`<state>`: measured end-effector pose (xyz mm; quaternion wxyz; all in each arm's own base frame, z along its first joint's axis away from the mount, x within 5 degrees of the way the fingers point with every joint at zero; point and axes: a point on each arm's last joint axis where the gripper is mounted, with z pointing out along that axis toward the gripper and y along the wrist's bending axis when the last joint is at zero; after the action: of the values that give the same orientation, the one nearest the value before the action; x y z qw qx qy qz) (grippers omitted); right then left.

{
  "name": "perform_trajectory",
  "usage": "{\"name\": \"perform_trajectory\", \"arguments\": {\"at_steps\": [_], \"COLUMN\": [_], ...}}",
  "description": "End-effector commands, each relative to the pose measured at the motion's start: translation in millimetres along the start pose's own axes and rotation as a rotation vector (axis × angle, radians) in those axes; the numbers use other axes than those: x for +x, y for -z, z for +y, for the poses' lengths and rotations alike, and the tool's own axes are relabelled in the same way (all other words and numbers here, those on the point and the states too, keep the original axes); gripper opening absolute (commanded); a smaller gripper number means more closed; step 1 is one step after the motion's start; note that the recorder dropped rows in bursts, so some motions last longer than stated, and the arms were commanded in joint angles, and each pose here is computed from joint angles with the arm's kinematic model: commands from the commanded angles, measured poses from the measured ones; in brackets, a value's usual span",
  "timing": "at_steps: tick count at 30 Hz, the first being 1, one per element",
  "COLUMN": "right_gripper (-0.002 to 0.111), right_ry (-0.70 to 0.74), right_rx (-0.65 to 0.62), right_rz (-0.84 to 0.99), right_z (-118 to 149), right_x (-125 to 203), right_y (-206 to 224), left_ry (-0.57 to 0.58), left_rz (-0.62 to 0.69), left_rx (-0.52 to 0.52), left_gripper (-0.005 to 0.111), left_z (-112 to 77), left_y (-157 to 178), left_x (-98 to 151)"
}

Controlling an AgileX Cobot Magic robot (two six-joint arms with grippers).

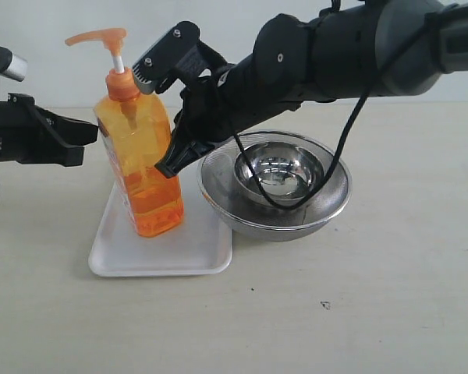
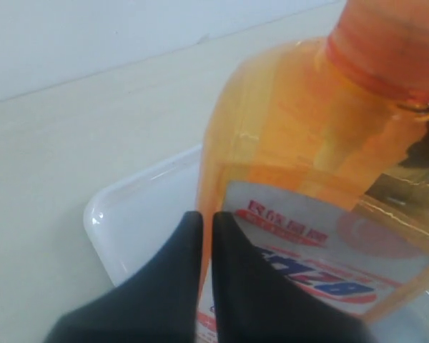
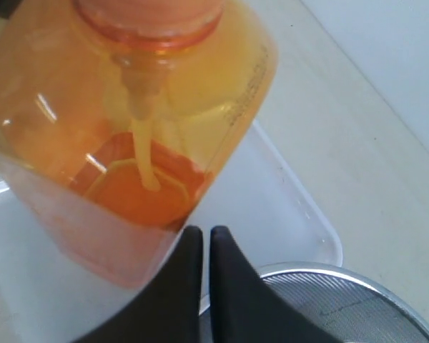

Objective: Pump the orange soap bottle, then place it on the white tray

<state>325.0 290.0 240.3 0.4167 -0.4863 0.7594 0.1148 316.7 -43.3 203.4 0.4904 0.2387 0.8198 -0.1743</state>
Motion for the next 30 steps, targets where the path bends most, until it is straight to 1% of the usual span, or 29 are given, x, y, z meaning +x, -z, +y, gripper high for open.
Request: {"name": "perform_trajectory", "arguments": {"at_steps": [1, 11, 17, 20, 27, 30], "right_gripper": [0.0, 0.0, 0.0, 0.0, 0.0, 0.0], "right_ry": [-0.012, -0.014, -0.018, -0.018, -0.016, -0.016], "right_rx": [-0.017, -0.02, -0.021, -0.021, -0.021, -0.016], "right_rz": [0.01, 0.013, 0.012, 0.012, 0.012, 0.006], "right_z": [1.7, 2.0, 2.1, 2.1, 2.1, 1.7], "right_x": [0.0, 0.3, 0.2, 0.2, 0.2, -0.3], "right_y": [1.2, 1.2, 1.2, 1.2, 1.2, 1.1], "left_ry": [0.009, 0.004, 0.004, 0.003, 0.025, 0.014], "left_rz": [-0.029, -0.071, -0.074, -0.086, -0.088, -0.103], "left_rx": [0.007, 0.012, 0.01, 0.025, 0.024, 0.019], "left_gripper": [0.005, 0.005, 0.005, 0.005, 0.005, 0.005], "left_z": [-0.7, -1.2, -1.0, -2.1, 2.5, 3.0], "left_y": [-0.5, -0.3, -0.3, -0.7, -7.9, -7.9], "left_x": [-3.5, -7.4, -7.6, -8.8, -8.0, -9.3]}}
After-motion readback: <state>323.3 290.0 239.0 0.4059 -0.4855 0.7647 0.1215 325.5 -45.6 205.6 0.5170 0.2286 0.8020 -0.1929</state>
